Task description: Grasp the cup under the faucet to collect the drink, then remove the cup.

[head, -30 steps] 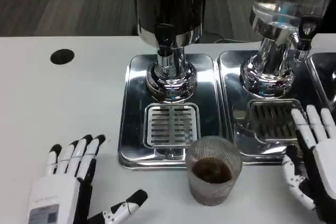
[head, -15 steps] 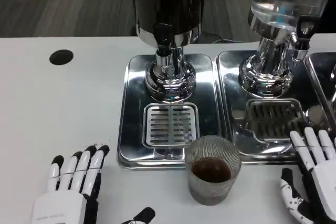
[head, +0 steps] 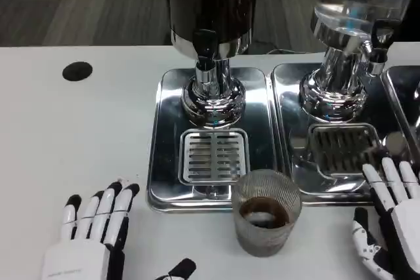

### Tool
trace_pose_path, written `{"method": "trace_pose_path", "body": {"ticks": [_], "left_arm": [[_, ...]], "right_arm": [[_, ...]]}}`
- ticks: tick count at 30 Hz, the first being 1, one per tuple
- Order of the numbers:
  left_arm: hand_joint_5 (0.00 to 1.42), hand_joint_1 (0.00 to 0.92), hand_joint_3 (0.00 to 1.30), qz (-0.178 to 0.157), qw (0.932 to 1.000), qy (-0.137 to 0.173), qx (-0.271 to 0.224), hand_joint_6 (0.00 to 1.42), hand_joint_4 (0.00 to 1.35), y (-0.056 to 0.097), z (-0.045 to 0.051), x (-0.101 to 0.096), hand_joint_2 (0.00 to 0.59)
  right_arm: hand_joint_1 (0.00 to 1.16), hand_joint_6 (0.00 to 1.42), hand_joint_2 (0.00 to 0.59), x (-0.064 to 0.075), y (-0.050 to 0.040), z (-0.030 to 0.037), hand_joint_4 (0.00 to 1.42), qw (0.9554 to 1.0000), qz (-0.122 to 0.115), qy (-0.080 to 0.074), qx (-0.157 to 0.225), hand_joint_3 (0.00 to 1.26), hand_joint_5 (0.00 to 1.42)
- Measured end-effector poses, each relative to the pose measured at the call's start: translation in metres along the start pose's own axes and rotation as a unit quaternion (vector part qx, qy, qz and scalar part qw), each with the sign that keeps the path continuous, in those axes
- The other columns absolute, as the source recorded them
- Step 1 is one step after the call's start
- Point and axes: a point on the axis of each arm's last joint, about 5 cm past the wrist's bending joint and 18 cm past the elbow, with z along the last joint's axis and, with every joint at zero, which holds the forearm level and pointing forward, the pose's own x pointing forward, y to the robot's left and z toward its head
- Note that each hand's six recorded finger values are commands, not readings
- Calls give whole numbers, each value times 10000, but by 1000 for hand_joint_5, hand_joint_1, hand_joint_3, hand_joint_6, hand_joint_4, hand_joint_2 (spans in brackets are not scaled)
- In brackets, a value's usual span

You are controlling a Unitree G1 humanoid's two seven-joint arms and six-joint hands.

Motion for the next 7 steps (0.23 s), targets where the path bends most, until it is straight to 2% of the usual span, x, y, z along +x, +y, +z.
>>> {"method": "trace_pose_path", "body": {"ticks": [7], "left_arm": [[101,0,137,49,10000,52,-9,10,0,-1,6,-8,113]], "right_arm": [[76,0,544,13,-12,-19,1,9999,30,-114,8,122,0]]}}
